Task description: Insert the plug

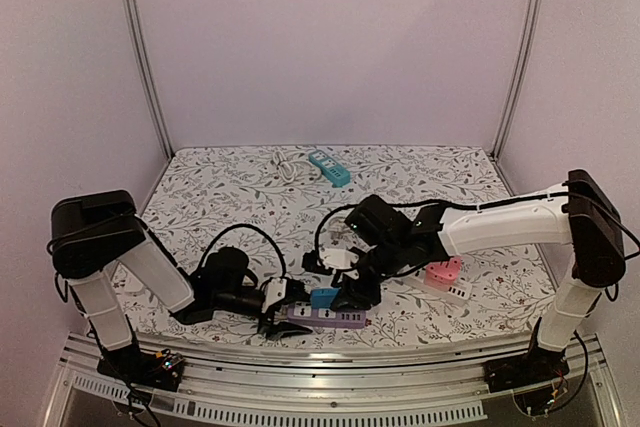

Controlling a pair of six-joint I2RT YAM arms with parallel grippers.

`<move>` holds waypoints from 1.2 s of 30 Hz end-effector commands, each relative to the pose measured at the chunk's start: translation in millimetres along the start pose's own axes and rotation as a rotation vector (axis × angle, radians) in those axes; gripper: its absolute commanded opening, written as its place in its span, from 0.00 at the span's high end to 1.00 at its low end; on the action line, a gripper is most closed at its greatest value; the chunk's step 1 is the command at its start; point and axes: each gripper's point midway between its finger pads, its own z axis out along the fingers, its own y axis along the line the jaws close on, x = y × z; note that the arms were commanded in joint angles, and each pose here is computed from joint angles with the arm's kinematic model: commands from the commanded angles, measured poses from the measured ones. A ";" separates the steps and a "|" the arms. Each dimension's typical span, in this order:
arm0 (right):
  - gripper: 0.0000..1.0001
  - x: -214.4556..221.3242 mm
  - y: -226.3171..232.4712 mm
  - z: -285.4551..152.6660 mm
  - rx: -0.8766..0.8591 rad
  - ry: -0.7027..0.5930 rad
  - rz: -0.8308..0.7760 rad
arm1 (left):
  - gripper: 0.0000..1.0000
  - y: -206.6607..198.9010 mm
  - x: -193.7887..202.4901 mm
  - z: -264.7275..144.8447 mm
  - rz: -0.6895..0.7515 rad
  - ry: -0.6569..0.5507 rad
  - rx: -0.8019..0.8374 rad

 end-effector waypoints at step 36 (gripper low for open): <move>0.01 36.9 -4.0 17.9 0.057 0.047 0.089 | 0.10 1.5 -2.7 -14.9 0.092 0.108 -0.130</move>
